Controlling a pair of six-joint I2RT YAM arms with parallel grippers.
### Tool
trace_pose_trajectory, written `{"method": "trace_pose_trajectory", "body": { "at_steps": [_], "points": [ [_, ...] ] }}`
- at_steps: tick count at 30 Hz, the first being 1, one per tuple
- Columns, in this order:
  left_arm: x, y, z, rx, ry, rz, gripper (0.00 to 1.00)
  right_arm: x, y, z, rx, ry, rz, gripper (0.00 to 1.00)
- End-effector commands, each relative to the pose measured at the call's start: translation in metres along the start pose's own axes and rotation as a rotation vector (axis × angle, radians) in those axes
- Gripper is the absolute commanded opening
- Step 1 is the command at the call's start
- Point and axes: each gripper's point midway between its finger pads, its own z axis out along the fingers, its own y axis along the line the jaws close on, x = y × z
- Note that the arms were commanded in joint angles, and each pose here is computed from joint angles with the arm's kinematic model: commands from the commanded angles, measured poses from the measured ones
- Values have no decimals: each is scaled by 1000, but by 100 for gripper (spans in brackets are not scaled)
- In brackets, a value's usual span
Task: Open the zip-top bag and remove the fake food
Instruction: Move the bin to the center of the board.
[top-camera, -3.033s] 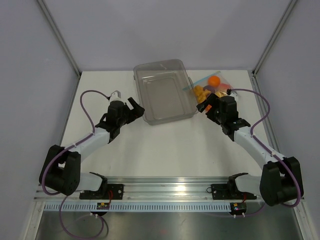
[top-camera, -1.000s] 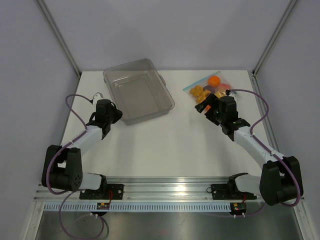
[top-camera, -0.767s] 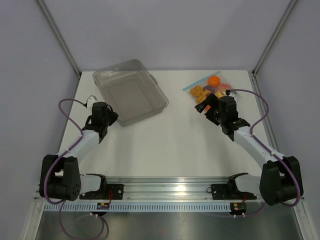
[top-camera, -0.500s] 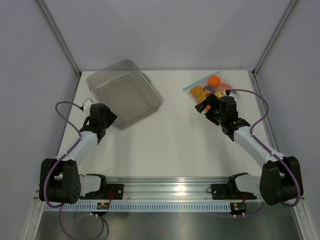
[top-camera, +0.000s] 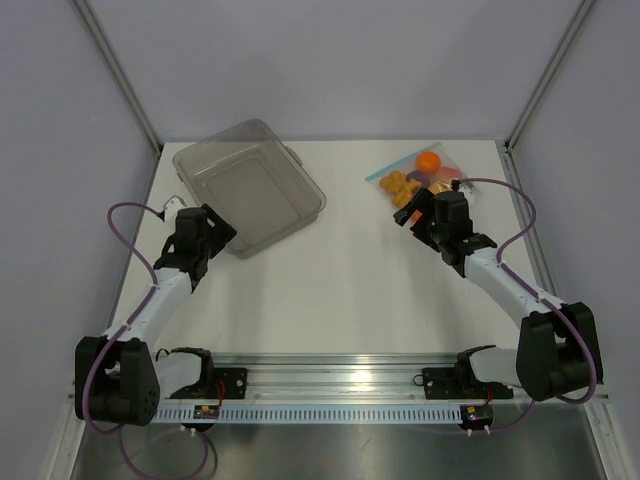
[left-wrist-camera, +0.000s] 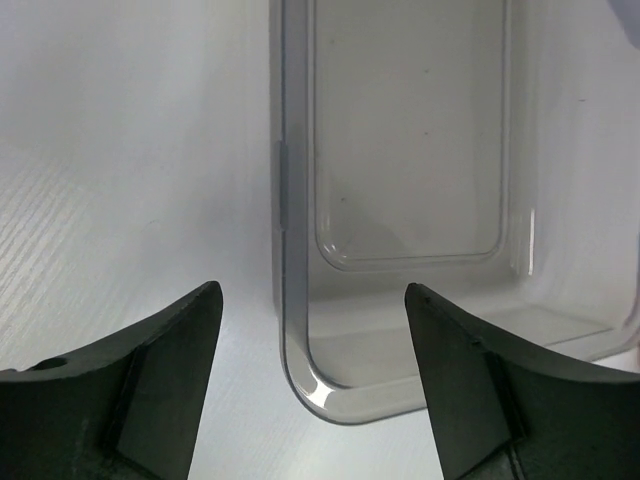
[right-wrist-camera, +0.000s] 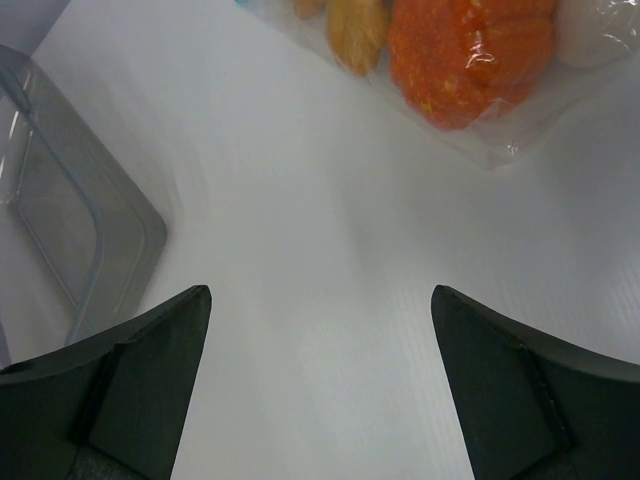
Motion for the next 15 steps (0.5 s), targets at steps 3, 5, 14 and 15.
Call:
{"method": "trace_pose_trajectory", "body": {
  "at_steps": [3, 5, 14, 15],
  "points": [
    [-31, -33, -29, 148, -77, 14, 79, -26, -16, 6, 113, -101, -24, 99],
    [-36, -39, -39, 189, -94, 37, 80, -32, -22, 4, 125, -140, -10, 98],
    [-37, -83, -80, 492, -150, 94, 87, -41, -43, 5, 144, -191, 115, 96],
    [-33, -88, -83, 533, -142, 106, 90, -43, -44, 5, 142, -198, 134, 96]
  ]
}}
